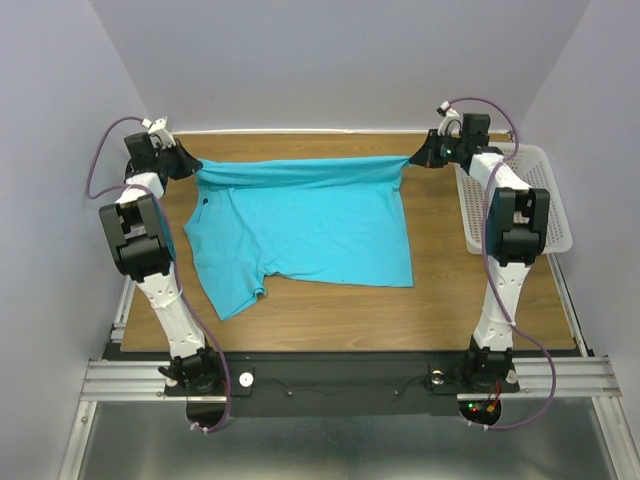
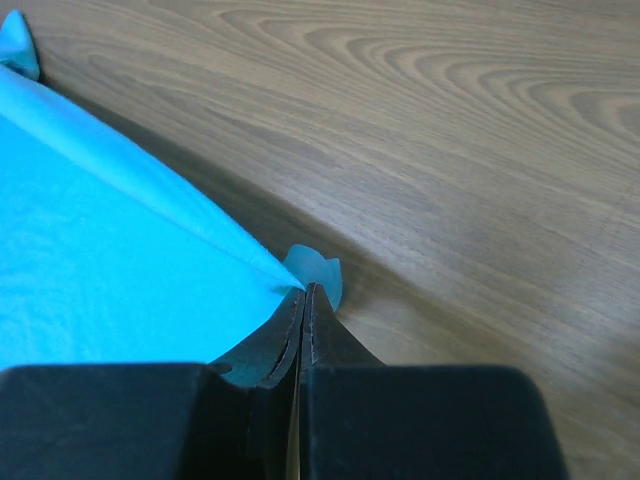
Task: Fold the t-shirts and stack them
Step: Fold the tshirt
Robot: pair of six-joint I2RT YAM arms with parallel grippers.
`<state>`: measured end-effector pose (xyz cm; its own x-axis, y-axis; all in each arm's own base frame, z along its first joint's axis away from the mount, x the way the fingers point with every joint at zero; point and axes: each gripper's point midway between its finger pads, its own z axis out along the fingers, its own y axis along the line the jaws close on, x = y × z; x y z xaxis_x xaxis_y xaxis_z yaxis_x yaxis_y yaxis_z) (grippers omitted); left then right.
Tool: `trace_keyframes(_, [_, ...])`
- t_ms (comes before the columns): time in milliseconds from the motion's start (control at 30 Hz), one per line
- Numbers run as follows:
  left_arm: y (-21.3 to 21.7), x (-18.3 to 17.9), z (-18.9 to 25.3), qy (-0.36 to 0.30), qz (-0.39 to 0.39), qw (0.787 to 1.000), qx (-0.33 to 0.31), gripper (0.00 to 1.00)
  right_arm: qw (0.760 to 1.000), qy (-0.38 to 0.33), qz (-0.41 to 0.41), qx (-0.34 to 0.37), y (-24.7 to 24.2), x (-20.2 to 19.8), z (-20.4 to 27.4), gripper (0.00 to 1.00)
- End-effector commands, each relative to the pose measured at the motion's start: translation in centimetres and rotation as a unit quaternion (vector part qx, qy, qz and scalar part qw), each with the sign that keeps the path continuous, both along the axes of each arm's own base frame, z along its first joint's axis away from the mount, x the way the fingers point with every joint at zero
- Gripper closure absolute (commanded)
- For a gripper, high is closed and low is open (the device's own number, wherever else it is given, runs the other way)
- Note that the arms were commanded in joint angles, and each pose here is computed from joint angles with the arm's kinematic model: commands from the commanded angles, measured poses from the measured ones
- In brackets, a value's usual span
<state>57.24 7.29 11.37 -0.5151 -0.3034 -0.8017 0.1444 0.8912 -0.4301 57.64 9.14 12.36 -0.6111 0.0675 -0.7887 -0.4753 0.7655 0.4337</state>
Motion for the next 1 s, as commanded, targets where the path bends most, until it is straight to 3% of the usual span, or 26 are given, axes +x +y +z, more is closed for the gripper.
trace_keyframes(0, [1.6,0.9,5.6,-0.060,0.040,0.997,0.018,1.00,0.998,-0.060,-0.024,-0.006,-1.2,1.4,5.3,0.99])
trace_keyframes(167, [-0.3,-0.9,8.8,-0.098,0.012,0.995,-0.013,1.00,0.996,-0.092,0.004,0.022,-0.5,-0.3,10.3,0.99])
trace_keyframes(200, [-0.7,-1.8,11.5,-0.122,0.010,0.992,-0.017,1.00,0.995,-0.094,0.009,0.028,-0.5,-0.9,11.0,0.99])
trace_keyframes(233, [-1.0,-2.1,10.7,-0.115,0.010,0.993,-0.033,1.00,0.994,-0.101,0.015,0.034,-0.4,-1.6,12.3,0.99])
trace_keyframes(300, [-2.5,-4.9,15.7,-0.157,-0.004,0.986,-0.062,1.00,0.991,-0.123,0.029,0.048,-0.2,-3.8,15.9,0.99])
trace_keyframes(500, [-6.3,-11.2,22.7,-0.212,-0.044,0.970,-0.107,1.00,0.974,-0.212,0.055,0.055,0.4,-10.8,26.2,1.00])
trace_keyframes(733, [-9.5,-20.1,35.8,-0.357,-0.069,0.929,-0.068,1.00,0.949,-0.298,0.073,0.071,0.5,-17.6,38.0,0.99])
trace_keyframes(833, [-11.0,-24.8,41.5,-0.422,-0.075,0.902,-0.058,1.00,0.936,-0.332,0.086,0.081,0.4,-20.8,43.0,0.99])
trace_keyframes(967, [-12.3,-28.9,46.1,-0.477,-0.080,0.873,-0.057,1.00,0.922,-0.365,0.101,0.081,0.0,-24.6,47.3,1.00])
